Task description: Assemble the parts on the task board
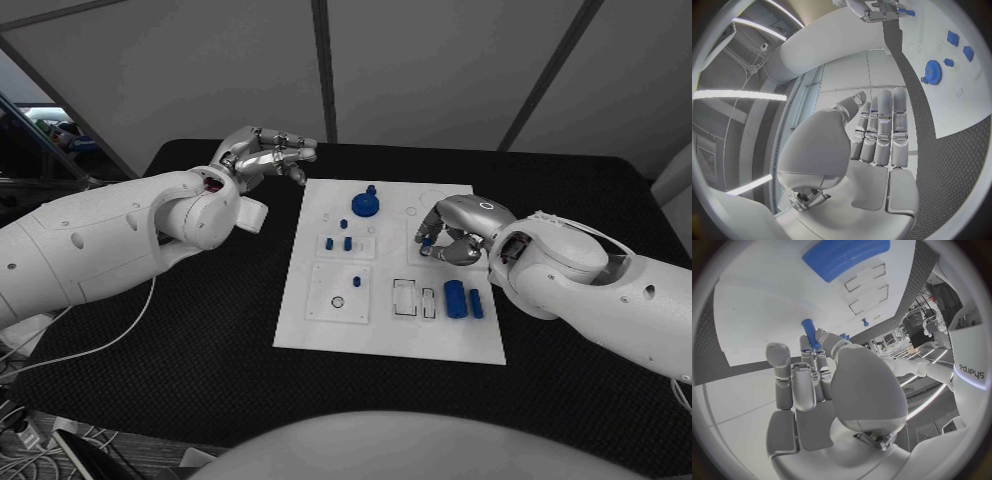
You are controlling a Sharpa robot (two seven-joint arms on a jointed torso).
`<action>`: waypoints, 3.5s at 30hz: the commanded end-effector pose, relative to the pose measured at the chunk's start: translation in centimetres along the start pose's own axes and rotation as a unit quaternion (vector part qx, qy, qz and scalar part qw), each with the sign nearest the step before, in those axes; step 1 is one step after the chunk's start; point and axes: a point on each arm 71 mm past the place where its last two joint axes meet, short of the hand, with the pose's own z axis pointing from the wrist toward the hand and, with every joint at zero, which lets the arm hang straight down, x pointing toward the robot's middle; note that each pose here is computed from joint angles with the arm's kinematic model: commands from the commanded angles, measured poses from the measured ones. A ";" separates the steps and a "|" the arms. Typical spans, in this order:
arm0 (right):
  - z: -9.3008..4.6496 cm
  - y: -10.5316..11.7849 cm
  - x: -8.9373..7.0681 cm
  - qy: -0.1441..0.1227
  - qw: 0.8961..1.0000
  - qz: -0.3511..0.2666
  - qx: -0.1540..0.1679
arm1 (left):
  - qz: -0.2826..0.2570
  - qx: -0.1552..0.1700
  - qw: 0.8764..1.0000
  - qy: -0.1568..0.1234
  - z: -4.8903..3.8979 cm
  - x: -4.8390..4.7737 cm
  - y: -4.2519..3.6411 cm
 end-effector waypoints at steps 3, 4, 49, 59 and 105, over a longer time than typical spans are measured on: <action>-0.6 1.0 -1.0 -0.037 0.999 0.034 -0.020 | -0.003 0.000 1.000 0.004 0.06 0.01 -0.05; -0.7 1.0 -1.3 -0.041 0.998 0.038 -0.021 | -0.003 0.000 1.000 0.003 0.06 0.00 -0.05; 1.5 11.6 4.1 0.046 0.980 0.131 -0.144 | -0.011 0.001 1.000 0.025 0.83 1.66 0.01; 1.6 11.8 5.0 0.060 0.981 0.114 -0.145 | -0.012 0.001 1.000 0.027 0.89 1.76 0.03; 1.6 12.6 6.4 0.046 0.987 0.031 -0.148 | -0.012 0.000 1.000 0.026 0.90 1.74 0.05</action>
